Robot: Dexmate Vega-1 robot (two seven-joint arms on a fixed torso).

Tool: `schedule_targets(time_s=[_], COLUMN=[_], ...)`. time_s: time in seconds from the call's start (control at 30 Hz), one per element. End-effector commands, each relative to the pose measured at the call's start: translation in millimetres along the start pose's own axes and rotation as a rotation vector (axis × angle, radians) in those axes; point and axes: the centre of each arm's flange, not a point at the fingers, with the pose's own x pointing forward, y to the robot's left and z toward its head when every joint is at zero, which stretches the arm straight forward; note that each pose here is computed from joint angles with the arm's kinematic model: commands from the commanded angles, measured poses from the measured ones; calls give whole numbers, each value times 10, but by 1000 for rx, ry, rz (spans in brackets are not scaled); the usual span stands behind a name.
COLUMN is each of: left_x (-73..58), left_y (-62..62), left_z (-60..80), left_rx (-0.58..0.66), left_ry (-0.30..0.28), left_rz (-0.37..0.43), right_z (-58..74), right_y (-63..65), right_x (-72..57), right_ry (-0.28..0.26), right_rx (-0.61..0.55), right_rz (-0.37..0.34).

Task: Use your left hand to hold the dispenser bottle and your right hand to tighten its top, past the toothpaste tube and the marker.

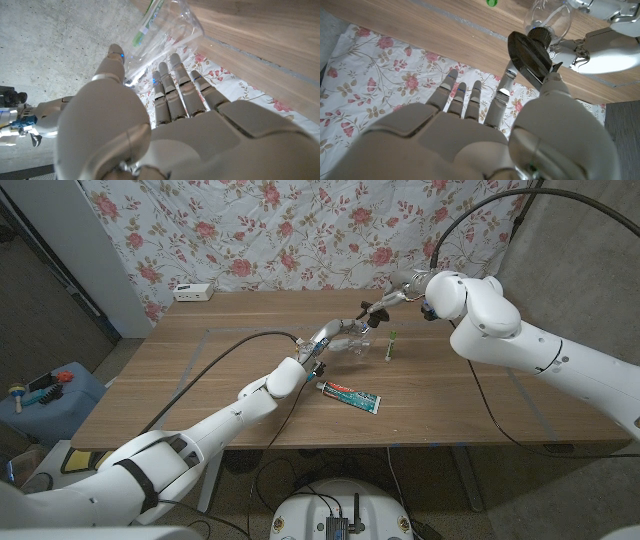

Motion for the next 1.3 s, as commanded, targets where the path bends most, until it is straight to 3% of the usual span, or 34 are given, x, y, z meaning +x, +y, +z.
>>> schedule_targets(time_s=[0.03, 1.3], left_x=[-20, -33], left_y=[-6, -15], left_z=[9, 10], left_rx=[-2, -5], left_ry=[-1, -1], left_rz=[0, 1], right_z=[13, 81], right_y=[-22, 51], right_x=[-26, 28], right_ry=[59, 174], right_rx=[-36, -36], right_rz=[-60, -104])
